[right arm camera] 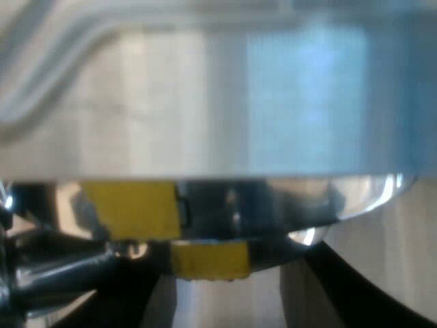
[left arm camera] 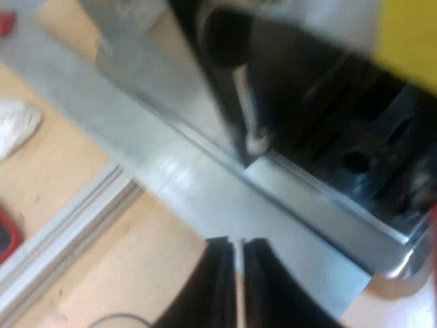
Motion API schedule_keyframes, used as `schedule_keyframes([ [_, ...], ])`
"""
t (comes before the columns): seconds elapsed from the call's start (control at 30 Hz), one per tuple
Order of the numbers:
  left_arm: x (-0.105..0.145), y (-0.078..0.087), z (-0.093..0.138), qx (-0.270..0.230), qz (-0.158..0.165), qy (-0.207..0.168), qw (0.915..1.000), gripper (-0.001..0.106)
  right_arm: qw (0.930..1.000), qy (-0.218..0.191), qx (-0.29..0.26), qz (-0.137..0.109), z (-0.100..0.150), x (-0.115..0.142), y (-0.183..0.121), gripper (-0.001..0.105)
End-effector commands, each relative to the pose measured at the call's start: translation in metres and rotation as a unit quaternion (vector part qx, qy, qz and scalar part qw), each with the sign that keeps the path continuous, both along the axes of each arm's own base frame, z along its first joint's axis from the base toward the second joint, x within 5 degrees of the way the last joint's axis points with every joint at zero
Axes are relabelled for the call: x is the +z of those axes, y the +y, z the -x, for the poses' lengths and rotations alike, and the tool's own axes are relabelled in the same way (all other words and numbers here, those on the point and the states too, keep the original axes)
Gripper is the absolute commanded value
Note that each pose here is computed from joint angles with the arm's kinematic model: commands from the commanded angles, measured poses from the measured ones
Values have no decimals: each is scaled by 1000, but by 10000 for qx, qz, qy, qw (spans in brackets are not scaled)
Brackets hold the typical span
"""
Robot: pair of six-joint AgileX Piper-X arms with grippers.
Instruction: Put the handle in the coffee machine
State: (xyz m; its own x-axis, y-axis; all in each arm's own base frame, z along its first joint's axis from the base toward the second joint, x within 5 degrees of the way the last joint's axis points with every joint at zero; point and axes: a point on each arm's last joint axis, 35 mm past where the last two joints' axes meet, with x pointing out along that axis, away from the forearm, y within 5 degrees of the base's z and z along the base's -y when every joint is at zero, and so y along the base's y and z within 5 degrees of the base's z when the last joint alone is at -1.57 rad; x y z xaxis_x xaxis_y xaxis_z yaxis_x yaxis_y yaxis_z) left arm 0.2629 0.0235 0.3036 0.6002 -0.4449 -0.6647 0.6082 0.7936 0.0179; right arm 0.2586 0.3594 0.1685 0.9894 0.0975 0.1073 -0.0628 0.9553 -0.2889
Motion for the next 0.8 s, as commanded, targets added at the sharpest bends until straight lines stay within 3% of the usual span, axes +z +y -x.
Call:
schedule_keyframes([
  [0.03,-1,0,-3,134,-42,54,9999,0,9940,-556,-24,-941,1,47,-4,39],
  [0.27,-11,0,-2,95,4,438,9990,0,9943,-560,-31,-902,1,47,-4,39],
  [0.4,-14,-2,5,-199,176,688,9973,0,9943,-560,-31,-902,1,47,-4,39],
  [0.63,-18,-5,14,-605,149,905,9939,0,9943,-560,-31,-902,1,47,-4,39],
  [0.8,-18,-6,16,-709,368,995,9918,0,9943,-560,-31,-902,1,47,-4,39],
])
